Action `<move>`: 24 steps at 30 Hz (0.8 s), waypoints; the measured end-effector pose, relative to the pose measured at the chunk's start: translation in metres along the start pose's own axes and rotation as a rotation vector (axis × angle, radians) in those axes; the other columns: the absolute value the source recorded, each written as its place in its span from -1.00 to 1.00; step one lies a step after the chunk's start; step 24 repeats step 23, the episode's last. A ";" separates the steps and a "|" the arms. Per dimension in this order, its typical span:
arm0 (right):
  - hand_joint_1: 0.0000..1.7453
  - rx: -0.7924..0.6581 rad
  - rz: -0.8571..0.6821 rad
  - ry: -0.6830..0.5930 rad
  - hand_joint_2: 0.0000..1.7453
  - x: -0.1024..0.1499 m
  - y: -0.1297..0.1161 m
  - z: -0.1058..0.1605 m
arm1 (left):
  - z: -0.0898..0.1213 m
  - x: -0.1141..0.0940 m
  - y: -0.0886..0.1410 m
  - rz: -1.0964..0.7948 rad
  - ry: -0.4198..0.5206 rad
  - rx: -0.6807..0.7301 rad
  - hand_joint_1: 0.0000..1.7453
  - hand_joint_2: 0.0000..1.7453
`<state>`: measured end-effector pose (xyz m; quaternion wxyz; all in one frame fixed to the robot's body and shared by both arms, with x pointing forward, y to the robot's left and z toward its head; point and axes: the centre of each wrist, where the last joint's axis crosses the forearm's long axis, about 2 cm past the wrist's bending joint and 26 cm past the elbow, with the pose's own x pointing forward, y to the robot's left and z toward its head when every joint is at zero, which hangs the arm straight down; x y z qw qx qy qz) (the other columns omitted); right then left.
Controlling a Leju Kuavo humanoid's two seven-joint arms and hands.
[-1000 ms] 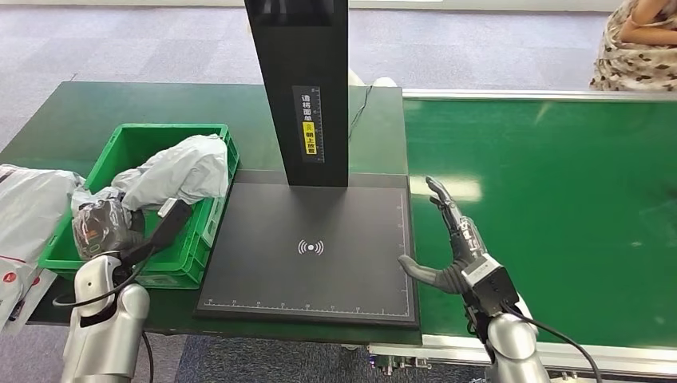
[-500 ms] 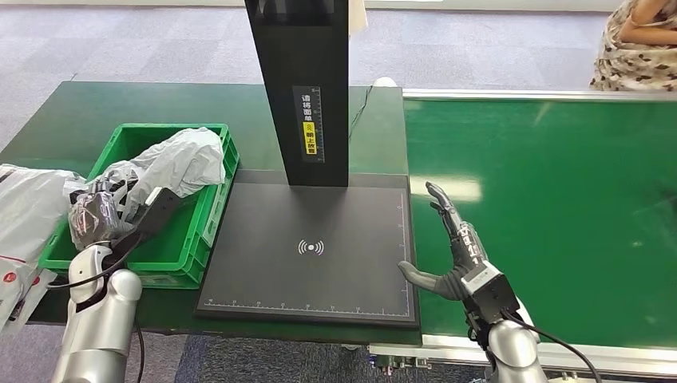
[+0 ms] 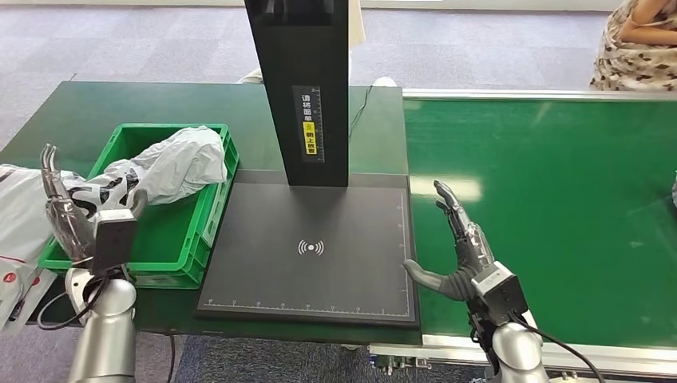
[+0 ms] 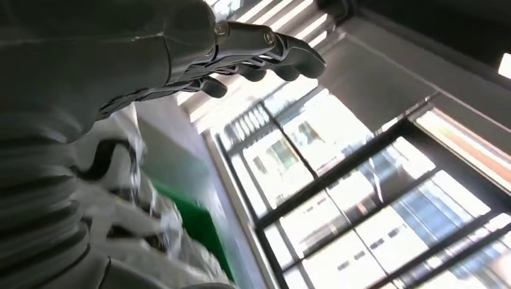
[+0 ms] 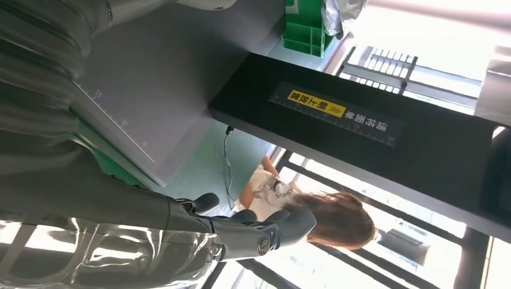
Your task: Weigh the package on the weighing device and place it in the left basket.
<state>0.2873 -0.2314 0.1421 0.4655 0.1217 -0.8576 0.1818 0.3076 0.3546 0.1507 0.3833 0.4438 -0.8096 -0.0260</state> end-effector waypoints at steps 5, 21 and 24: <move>-1.00 -0.009 -0.005 -0.011 1.00 0.000 0.000 0.000 | 0.027 0.036 -0.014 0.489 0.037 -0.186 -1.00 1.00; -1.00 0.064 -0.158 -0.011 1.00 -0.008 0.031 -0.002 | 0.102 0.105 -0.058 1.038 0.129 -0.712 -1.00 1.00; -1.00 0.066 -0.171 -0.003 1.00 -0.009 0.035 -0.002 | 0.107 0.107 -0.060 1.056 0.144 -0.722 -1.00 1.00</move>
